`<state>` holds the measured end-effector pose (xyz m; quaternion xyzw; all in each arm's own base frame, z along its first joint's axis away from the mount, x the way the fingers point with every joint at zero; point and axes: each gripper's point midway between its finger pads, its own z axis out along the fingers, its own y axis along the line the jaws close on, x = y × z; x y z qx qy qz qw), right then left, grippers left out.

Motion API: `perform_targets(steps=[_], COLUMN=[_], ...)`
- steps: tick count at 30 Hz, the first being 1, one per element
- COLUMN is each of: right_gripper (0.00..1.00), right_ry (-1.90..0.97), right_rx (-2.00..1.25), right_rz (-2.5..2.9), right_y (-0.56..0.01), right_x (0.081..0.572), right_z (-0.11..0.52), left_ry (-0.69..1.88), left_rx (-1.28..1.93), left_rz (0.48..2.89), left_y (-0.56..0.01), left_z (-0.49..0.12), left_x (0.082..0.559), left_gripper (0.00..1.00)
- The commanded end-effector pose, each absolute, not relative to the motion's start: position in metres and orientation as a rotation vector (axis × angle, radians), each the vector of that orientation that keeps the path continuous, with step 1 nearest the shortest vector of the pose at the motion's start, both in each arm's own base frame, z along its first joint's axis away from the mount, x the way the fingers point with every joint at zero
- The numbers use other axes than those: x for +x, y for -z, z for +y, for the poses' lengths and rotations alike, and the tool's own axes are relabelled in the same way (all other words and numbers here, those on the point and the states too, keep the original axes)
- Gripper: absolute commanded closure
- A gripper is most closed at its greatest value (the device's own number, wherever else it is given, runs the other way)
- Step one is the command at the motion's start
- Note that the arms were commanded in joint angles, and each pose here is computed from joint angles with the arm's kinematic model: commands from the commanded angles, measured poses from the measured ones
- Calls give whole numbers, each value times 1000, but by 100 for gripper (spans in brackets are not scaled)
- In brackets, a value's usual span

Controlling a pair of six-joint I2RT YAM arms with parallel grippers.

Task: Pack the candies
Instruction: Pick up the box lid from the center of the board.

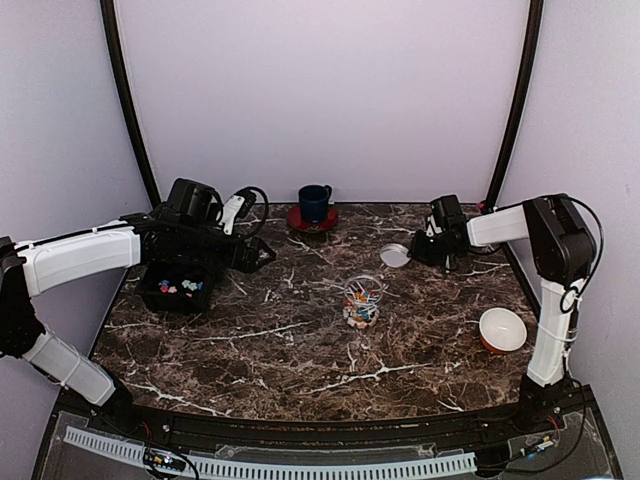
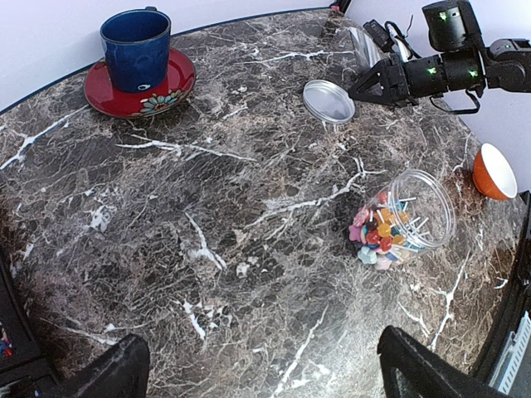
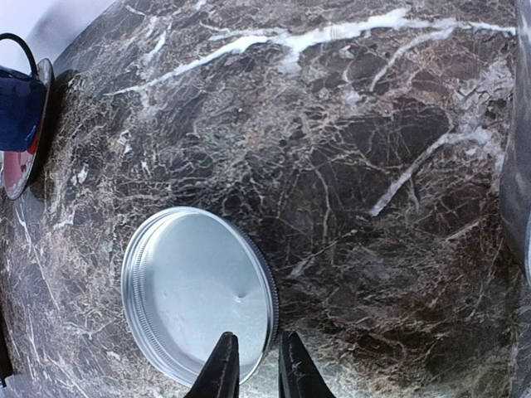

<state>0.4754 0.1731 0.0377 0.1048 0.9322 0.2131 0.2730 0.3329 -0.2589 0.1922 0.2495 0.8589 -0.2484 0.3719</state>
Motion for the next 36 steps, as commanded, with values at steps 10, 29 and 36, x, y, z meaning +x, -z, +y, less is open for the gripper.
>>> perform_targets(steps=[10,29,36], right_gripper=[87,100,100], right_ry=[-617,-634,-453], right_rx=[296,191,-25], right_rz=[2511,2410,2228], right_y=[-27,-65,-133], right_x=[480,487,487], right_z=[176,181,189], left_ry=[649,659,698], left_rx=[658,660,664], left_rz=[2156,2158,2157], left_y=[-206,-205,-205], left_z=[-260,-261,-265], left_x=[329,328,325], left_gripper=[1,1,1])
